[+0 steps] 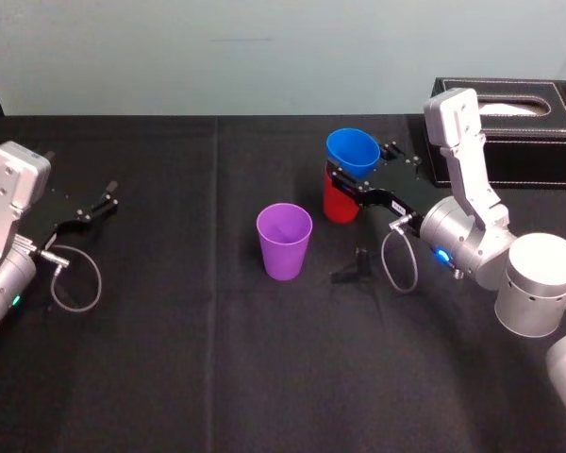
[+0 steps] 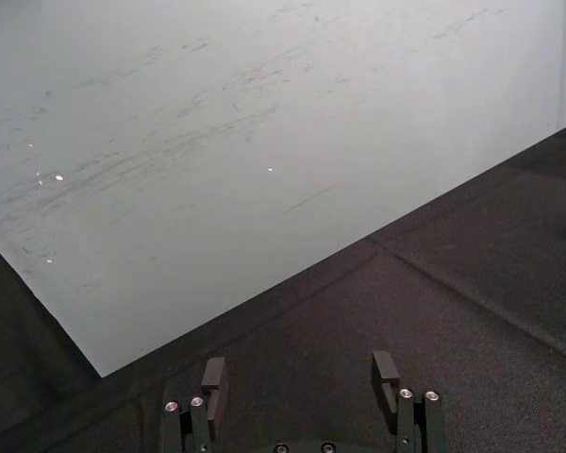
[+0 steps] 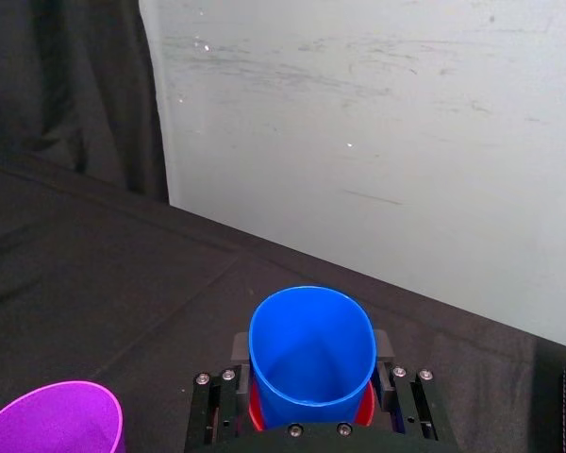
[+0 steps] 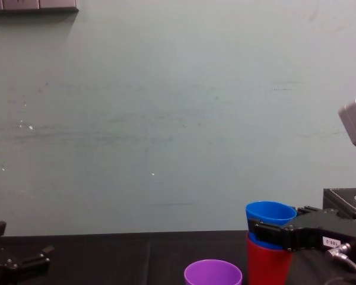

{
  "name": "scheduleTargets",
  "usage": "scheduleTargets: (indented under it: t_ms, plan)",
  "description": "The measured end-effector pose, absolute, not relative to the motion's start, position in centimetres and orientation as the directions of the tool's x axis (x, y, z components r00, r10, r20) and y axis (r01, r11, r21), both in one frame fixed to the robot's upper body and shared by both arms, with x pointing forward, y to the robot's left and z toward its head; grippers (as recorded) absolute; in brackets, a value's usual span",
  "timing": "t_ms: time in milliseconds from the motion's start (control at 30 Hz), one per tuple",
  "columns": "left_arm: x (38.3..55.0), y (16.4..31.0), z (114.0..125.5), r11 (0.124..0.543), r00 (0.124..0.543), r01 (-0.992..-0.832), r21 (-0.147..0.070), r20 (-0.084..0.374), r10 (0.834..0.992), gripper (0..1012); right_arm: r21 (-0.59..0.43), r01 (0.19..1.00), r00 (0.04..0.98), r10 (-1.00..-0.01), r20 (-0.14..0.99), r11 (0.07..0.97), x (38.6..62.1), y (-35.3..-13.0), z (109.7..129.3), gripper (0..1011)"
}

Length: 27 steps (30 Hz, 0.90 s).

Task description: Stack the three plastic cups sequentially using one hand.

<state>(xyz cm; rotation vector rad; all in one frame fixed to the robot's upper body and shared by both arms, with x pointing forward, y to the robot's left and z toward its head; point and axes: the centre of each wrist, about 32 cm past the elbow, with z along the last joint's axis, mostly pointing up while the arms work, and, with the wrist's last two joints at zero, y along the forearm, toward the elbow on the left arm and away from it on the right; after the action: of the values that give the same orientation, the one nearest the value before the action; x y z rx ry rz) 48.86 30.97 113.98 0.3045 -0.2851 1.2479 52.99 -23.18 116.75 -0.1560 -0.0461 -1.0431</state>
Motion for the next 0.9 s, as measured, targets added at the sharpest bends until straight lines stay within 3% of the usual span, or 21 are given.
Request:
scheduleTargets:
  t_ms: [333, 633, 900]
  plan:
    - [48.86, 30.97, 113.98, 0.287, 0.292, -0.955, 0.07, 0.374, 0.88, 1005, -0.109, 0.863, 0.504, -0.857, 0.111, 0.493, 52.99, -23.18, 116.8, 737]
    - [48.86, 30.97, 113.98, 0.287, 0.292, -0.955, 0.07, 0.374, 0.88, 1005, -0.109, 0.863, 0.504, -0.857, 0.11, 0.493, 53.0, -23.19, 116.87, 969]
    - [48.86, 30.97, 113.98, 0.287, 0.292, -0.955, 0.07, 0.374, 0.88, 1005, -0.109, 0.863, 0.504, -0.857, 0.109, 0.493, 53.0, -23.18, 116.9, 1003]
